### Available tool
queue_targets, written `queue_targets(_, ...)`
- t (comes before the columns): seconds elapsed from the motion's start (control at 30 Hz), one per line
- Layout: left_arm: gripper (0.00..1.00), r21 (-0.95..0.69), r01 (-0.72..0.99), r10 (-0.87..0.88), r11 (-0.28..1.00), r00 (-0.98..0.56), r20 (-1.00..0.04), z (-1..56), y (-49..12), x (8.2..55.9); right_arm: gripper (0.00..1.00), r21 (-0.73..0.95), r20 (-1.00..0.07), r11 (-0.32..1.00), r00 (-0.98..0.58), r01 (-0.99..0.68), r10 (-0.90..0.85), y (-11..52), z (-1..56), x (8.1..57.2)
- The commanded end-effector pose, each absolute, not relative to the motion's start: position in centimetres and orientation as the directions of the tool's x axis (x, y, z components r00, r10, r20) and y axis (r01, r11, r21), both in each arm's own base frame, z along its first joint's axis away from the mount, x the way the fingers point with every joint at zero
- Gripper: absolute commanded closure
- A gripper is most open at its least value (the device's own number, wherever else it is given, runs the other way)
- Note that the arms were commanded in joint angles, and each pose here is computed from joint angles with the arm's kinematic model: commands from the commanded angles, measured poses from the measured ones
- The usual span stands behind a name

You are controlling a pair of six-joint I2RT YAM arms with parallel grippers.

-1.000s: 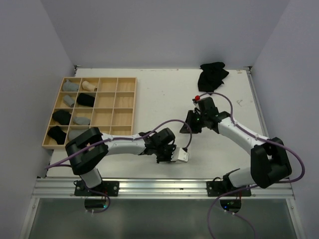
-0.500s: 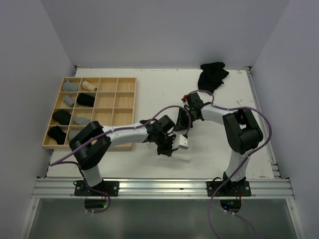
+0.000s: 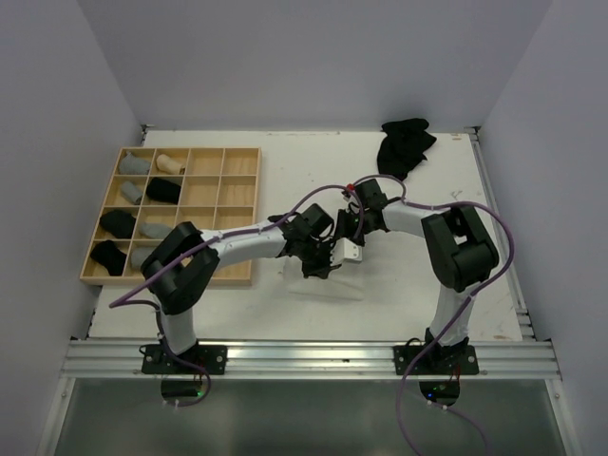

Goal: Roll the underwear
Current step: Fold the underwear

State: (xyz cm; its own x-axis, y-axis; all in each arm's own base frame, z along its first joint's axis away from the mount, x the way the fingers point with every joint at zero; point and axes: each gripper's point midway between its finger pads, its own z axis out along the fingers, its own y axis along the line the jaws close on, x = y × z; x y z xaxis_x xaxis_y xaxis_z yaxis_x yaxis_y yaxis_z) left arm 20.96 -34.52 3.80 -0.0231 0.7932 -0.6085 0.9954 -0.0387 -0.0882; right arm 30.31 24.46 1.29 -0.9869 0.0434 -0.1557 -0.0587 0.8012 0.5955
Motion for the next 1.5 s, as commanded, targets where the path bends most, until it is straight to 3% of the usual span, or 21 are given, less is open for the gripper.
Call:
queue_targets(0.0, 1.0, -0.001, 1.0, 0.776, -0.017, 0.013, -0.631, 5.0, -35.3, 24.0, 0.91, 0.568, -0.12, 0.821, -0.993, -0.057, 0.015, 23.7, -0.8, 29.1)
queue_targets(0.33, 1.0, 0.071, 0.997, 0.78, 0.039, 0.014, -0.626, 4.6, -35.5, 27.2, 0.93, 0.577, -0.096, 0.815, -0.995, -0.052, 0.004, 23.8, -1.3, 28.6)
queue_targets(0.97, 1.0, 0.117, 0.993, 0.786, 0.011, 0.064, -0.614, 4.1, -36.5, 29.0, 0.95, 0.576, -0.065, 0.817, -0.998, -0.036, 0.002, 23.8, -2.3, 28.2)
queue_targets(1.17, 0.79, 0.165, 0.984, 0.779, 0.065, 0.054, -0.625, 5.3, -36.3, 30.0, 0.99, 0.521, -0.045, 0.853, -0.999, -0.019, 0.005, 22.7, -3.2, 27.6)
queue_targets(1.3, 0.67, 0.196, 0.971, 0.725, 0.139, 0.035, -0.688, 9.5, -36.2, 30.8, 1.0, 0.471, -0.048, 0.882, -0.999, -0.01, 0.014, 21.4, -3.4, 27.1)
queue_targets(1.47, 0.63, 0.184, 0.963, 0.695, 0.199, -0.006, -0.719, 13.4, -33.5, 31.4, 1.0, 0.421, -0.056, 0.907, -0.997, 0.017, 0.044, 19.9, -3.4, 26.1)
